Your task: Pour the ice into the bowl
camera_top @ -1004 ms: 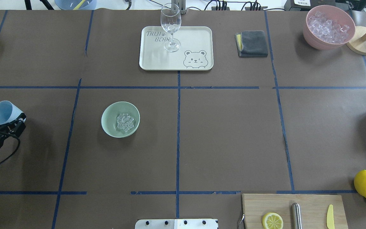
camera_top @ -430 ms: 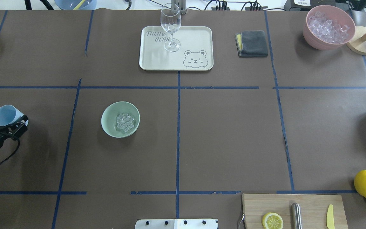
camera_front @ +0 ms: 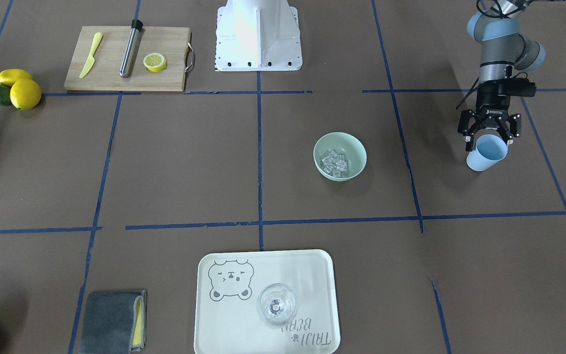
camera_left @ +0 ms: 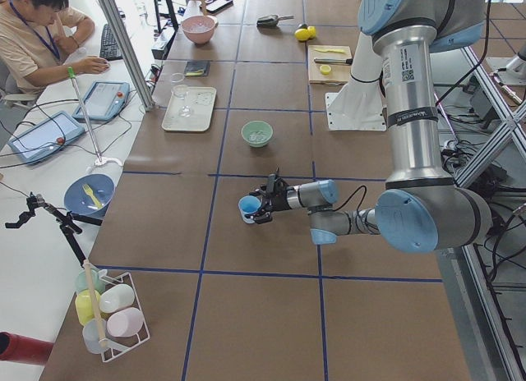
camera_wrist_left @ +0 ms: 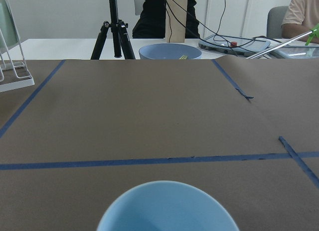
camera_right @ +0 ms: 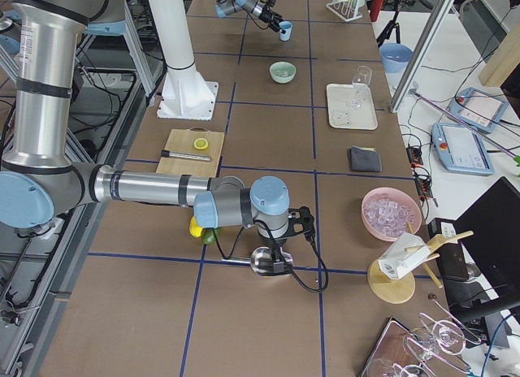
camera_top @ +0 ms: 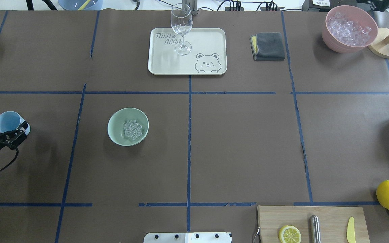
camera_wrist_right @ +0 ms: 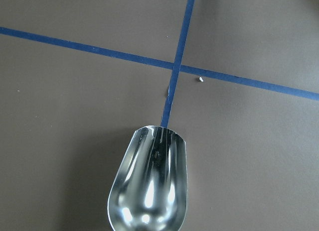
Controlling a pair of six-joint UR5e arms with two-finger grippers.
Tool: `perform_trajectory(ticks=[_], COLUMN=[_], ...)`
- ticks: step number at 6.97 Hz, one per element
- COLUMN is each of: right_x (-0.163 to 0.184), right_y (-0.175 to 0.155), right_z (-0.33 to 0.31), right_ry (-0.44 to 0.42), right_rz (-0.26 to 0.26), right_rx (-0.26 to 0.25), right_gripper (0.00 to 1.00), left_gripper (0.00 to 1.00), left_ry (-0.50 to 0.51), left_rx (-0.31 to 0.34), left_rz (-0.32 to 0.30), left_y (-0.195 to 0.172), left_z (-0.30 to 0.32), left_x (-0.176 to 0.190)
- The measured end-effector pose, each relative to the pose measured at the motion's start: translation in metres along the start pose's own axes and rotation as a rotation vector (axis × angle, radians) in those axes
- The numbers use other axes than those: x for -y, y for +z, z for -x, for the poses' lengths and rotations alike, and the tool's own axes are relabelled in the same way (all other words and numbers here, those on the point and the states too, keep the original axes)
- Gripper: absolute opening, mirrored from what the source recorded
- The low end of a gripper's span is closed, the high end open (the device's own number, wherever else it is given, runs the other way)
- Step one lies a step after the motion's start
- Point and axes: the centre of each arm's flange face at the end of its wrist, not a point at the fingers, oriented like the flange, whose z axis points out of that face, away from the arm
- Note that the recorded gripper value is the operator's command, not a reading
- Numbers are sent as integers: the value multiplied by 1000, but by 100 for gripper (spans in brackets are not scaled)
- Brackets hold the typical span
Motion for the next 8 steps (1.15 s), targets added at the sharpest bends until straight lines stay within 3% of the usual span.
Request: perform_trajectory(ticks=[3,5,7,8], right_x=[5,16,51,70], right_y=[-4,-20,-38,-43], right_z=[6,30,86,128], right_ry=[-11,-52,-114,-90], right_rz=[-12,-52,-88,-84], right_rx=[22,107,179,209], right_gripper=[100,100,100,100], left_gripper=[100,100,100,100], left_ry=[91,181,341,438], left_rx=[-9,-55,-92,-93], left_rz=[-2,42,162,243], left_y=[-5,-7,-8,-12], left_z=[18,35,81,117], left_x=[41,81,127,154])
